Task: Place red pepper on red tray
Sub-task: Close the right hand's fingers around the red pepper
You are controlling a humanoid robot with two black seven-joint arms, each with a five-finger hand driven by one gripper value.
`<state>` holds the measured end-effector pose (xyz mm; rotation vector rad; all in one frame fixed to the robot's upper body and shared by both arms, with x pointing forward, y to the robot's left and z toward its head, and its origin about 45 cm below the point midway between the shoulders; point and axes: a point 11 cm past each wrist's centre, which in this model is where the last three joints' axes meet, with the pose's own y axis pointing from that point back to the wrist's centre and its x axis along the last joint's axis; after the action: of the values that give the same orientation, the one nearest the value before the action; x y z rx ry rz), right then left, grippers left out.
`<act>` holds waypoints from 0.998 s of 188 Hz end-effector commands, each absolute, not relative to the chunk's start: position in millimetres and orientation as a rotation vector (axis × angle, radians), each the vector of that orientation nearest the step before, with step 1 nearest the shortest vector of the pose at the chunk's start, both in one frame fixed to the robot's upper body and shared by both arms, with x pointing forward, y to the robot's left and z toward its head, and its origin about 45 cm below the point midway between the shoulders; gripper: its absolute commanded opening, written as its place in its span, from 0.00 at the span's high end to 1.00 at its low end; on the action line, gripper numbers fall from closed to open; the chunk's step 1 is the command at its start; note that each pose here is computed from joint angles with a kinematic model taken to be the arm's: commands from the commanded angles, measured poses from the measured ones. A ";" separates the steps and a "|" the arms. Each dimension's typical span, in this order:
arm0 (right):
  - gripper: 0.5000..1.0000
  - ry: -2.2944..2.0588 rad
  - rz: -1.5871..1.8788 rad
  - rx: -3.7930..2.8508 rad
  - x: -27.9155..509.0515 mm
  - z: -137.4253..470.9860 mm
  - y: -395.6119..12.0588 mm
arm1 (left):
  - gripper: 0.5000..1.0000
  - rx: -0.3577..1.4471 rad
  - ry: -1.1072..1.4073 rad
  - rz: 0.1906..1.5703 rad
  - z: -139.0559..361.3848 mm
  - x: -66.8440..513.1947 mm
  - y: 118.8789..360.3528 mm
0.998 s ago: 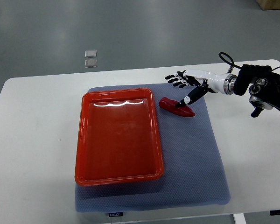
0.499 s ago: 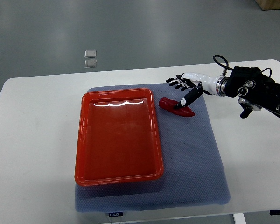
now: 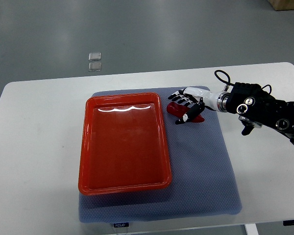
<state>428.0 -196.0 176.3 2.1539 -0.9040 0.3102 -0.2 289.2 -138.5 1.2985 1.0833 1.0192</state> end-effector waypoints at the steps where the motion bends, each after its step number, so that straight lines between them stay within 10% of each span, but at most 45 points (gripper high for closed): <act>1: 0.30 -0.902 0.305 2.149 427.1 172.8 -195.9 | 0.00 1.299 1.083 1.019 -138.5 -0.2 289.5; 96: 0.42 -0.886 0.306 2.136 425.8 165.5 -192.8 | 0.00 1.299 1.085 1.021 -138.5 -0.2 289.5; 154: 0.83 -0.865 0.323 2.119 424.1 161.1 -195.5 | 0.00 1.300 1.084 1.022 -138.5 -0.2 289.6; 188: 0.88 -0.865 0.344 2.106 423.4 159.1 -196.5 | 0.00 1.301 1.085 1.021 -138.5 -1.1 289.6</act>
<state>423.7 -196.3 159.8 2.1108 -0.8676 0.3345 -0.4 289.6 -138.5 1.3000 1.0842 1.0216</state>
